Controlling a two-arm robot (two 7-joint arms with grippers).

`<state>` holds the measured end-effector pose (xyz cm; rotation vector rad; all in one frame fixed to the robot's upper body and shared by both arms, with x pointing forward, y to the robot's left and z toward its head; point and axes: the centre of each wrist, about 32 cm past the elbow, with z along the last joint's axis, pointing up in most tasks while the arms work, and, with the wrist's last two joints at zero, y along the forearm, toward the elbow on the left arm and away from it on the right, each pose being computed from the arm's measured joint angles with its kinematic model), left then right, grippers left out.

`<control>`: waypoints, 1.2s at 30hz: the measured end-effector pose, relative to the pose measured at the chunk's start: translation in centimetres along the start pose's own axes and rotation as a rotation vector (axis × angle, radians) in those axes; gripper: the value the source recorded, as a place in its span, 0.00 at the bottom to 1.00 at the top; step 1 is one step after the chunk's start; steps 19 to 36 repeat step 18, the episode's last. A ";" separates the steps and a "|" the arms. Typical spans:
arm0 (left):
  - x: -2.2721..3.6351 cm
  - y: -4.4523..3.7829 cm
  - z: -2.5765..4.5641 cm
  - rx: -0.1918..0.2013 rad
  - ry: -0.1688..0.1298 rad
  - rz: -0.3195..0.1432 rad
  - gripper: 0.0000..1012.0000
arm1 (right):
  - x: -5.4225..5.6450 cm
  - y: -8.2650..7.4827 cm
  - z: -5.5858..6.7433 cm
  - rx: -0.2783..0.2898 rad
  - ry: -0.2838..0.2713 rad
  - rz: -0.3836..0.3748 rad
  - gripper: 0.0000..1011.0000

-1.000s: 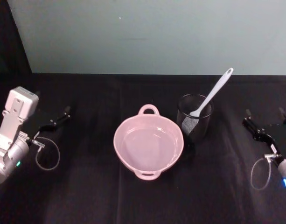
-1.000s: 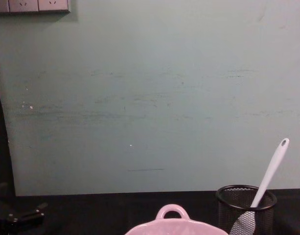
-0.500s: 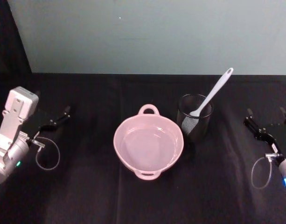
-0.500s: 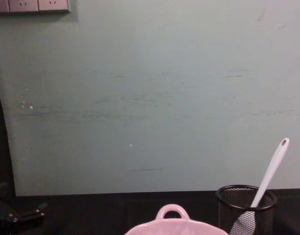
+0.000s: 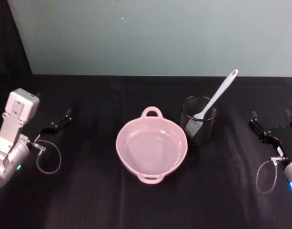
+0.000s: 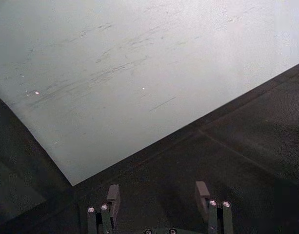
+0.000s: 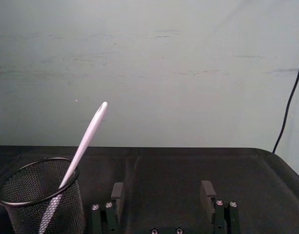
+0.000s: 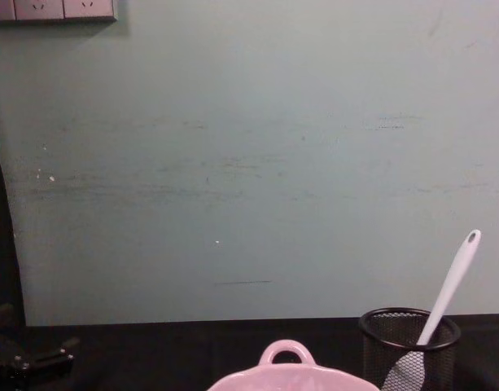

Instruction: Use the one hand to pick up the spoon and stir the clear water in the bowl.

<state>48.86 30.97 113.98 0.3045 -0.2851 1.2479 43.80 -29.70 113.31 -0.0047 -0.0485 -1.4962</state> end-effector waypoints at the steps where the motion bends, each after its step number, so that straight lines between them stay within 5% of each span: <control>1: 0.00 0.00 0.00 0.000 0.000 0.000 1.00 | 0.0 0.0 0.0 0.000 0.000 0.000 0.99; 36: 0.00 0.00 0.00 0.000 0.000 0.000 1.00 | 0.0 0.0 0.0 -0.001 -0.001 0.000 0.99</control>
